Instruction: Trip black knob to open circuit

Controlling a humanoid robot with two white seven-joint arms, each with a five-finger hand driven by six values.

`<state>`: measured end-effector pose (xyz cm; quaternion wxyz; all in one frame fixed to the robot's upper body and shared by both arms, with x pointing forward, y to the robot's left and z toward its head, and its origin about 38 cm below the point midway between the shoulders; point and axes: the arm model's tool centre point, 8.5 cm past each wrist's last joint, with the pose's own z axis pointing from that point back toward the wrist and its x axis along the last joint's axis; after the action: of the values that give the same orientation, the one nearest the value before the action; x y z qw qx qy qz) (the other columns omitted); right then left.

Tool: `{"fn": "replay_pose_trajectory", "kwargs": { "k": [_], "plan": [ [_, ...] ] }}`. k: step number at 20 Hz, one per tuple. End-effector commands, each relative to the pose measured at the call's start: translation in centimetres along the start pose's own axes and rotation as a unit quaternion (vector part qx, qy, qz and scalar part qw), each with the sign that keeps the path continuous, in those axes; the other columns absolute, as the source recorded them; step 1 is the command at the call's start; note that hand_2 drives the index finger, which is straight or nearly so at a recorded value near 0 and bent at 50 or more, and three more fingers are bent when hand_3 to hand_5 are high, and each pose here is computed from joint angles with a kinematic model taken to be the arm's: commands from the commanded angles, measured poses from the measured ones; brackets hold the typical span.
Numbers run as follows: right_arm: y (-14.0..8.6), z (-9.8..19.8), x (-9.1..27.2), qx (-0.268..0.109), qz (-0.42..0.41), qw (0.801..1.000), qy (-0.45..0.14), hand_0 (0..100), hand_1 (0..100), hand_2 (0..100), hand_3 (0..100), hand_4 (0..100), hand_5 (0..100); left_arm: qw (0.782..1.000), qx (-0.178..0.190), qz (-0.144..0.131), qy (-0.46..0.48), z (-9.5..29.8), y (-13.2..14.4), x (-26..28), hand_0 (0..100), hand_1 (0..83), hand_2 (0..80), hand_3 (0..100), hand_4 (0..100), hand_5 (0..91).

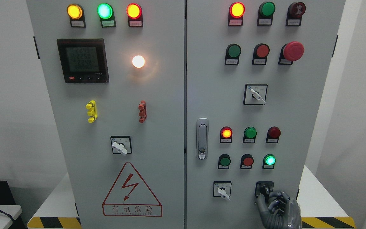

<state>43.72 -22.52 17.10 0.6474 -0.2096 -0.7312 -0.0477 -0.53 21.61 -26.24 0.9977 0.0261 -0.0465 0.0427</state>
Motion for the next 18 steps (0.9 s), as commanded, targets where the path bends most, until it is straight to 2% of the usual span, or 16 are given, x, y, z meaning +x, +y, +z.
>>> {"fn": "replay_pose_trajectory", "kwargs": {
  "k": [1, 9, 18],
  "plan": [
    [0.31, 0.12, 0.66, 0.006, -0.007, 1.000, -0.030, 55, 80, 57, 90, 90, 96, 1.000, -0.003, -0.016, -0.004, -0.04, -0.18, 0.50, 12, 38.9, 0.0, 0, 0, 0.0],
    [0.35, 0.14, 0.72, 0.006, -0.008, 0.999, -0.031, 53, 84, 54, 88, 90, 96, 1.000, -0.003, -0.017, -0.004, -0.05, -0.09, 0.51, 12, 38.9, 0.0, 0, 0, 0.0],
    [0.35, 0.10, 0.83, 0.006, -0.009, 0.999, -0.033, 40, 86, 54, 88, 90, 96, 1.000, -0.003, -0.017, -0.004, -0.05, -0.09, 0.51, 12, 38.9, 0.0, 0, 0, 0.0]
  ]
}}
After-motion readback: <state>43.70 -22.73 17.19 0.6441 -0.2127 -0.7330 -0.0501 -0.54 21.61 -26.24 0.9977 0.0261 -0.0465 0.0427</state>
